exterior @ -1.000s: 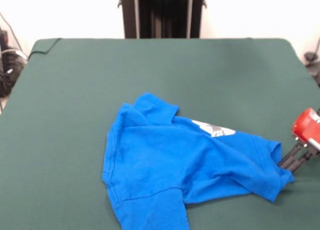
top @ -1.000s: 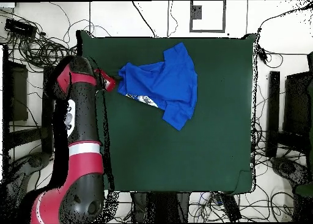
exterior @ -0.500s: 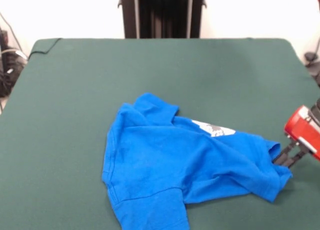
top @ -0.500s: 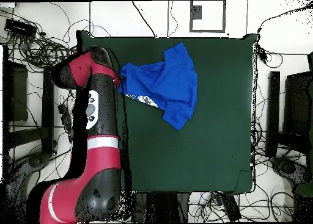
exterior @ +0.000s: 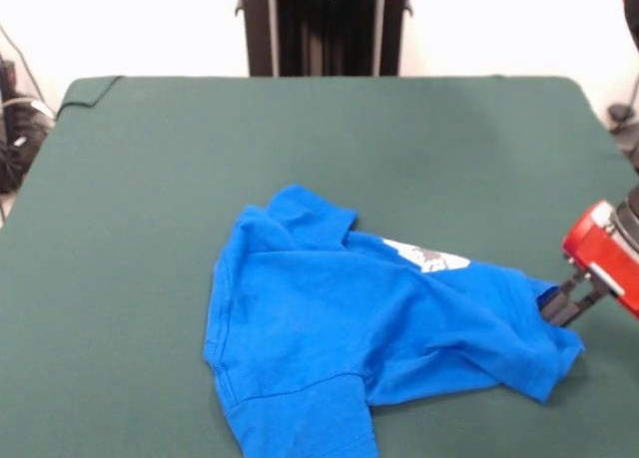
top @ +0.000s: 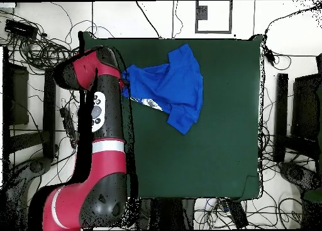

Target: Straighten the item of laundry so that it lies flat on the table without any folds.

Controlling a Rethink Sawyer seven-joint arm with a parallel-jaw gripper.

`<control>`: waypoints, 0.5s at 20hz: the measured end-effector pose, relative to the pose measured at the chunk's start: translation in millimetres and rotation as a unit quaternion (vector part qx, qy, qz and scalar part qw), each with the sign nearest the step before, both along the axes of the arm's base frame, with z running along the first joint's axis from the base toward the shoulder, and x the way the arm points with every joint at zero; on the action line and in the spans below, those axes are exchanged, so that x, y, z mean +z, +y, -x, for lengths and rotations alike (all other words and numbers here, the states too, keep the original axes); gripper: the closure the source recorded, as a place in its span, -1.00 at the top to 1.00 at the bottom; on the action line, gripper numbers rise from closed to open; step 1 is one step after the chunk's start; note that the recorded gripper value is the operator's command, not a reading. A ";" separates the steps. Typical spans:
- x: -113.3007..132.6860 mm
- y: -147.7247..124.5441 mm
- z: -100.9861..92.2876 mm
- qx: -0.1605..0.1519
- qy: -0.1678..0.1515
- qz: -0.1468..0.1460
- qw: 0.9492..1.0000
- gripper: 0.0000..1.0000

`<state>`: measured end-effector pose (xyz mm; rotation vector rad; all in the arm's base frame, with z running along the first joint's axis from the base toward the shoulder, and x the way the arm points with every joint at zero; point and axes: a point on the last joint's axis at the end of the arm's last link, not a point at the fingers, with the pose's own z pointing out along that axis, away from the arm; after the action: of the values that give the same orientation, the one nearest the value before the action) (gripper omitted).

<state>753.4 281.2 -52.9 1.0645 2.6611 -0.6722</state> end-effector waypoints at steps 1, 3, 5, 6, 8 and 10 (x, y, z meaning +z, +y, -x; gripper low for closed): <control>-0.5 1.0 0.6 0.001 0.000 0.000 1.000 -1.00; -4.4 6.7 2.8 0.009 -0.004 -0.001 1.000 -1.00; -7.4 9.7 3.5 0.016 -0.009 0.000 1.000 -1.00; -9.7 11.7 3.9 0.023 -0.013 0.001 1.000 -1.00; -15.7 18.0 3.9 0.050 -0.033 0.009 0.998 -1.00; -16.2 19.1 3.7 0.064 -0.041 0.019 0.997 -1.00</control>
<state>749.6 300.4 -69.1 0.8829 2.6092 -0.6374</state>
